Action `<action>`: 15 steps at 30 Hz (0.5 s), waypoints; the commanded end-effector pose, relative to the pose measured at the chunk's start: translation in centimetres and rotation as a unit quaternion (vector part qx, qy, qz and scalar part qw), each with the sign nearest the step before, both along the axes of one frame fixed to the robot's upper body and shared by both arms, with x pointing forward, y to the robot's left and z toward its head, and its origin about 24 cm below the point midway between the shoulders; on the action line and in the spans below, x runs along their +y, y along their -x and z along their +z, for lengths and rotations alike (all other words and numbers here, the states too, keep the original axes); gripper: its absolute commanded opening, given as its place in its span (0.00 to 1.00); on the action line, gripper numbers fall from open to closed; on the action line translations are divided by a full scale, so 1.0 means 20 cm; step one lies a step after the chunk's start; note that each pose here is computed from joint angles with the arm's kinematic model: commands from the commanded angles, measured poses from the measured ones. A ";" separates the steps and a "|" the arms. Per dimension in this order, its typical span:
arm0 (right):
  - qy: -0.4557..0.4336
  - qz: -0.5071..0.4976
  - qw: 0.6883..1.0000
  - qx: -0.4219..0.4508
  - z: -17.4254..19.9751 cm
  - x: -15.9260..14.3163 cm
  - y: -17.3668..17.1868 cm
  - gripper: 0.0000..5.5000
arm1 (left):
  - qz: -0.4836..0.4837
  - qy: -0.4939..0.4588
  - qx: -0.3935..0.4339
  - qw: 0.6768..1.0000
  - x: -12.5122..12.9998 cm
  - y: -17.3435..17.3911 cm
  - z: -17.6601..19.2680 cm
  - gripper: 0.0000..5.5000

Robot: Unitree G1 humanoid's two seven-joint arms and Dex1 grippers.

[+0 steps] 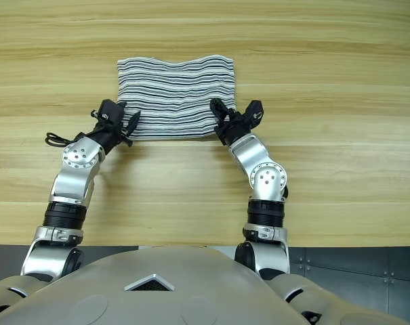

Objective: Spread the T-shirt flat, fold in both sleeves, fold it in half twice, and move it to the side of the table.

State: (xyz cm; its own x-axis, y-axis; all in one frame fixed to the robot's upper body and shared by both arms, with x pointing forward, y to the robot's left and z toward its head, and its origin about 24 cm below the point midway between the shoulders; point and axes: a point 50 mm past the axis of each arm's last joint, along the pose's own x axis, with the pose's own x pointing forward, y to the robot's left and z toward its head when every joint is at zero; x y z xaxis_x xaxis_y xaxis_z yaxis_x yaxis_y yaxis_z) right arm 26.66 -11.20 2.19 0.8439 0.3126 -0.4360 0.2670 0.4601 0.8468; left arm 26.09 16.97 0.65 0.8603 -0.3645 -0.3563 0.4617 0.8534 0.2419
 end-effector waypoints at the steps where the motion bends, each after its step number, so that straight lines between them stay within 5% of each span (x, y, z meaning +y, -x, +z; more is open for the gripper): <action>1: -0.064 0.024 0.998 0.007 0.03 0.19 0.00 0.38 | 0.001 0.002 -0.012 1.000 -0.01 -0.02 0.04 0.38; 11: -0.017 -0.007 1.000 0.020 -0.04 0.09 -0.03 0.06 | 0.040 0.037 -0.052 0.997 0.01 -0.07 0.15 0.38; 15: 0.021 -0.040 0.999 0.008 -0.05 -0.03 -0.06 0.04 | 0.041 0.035 -0.054 0.997 0.01 -0.07 0.16 0.38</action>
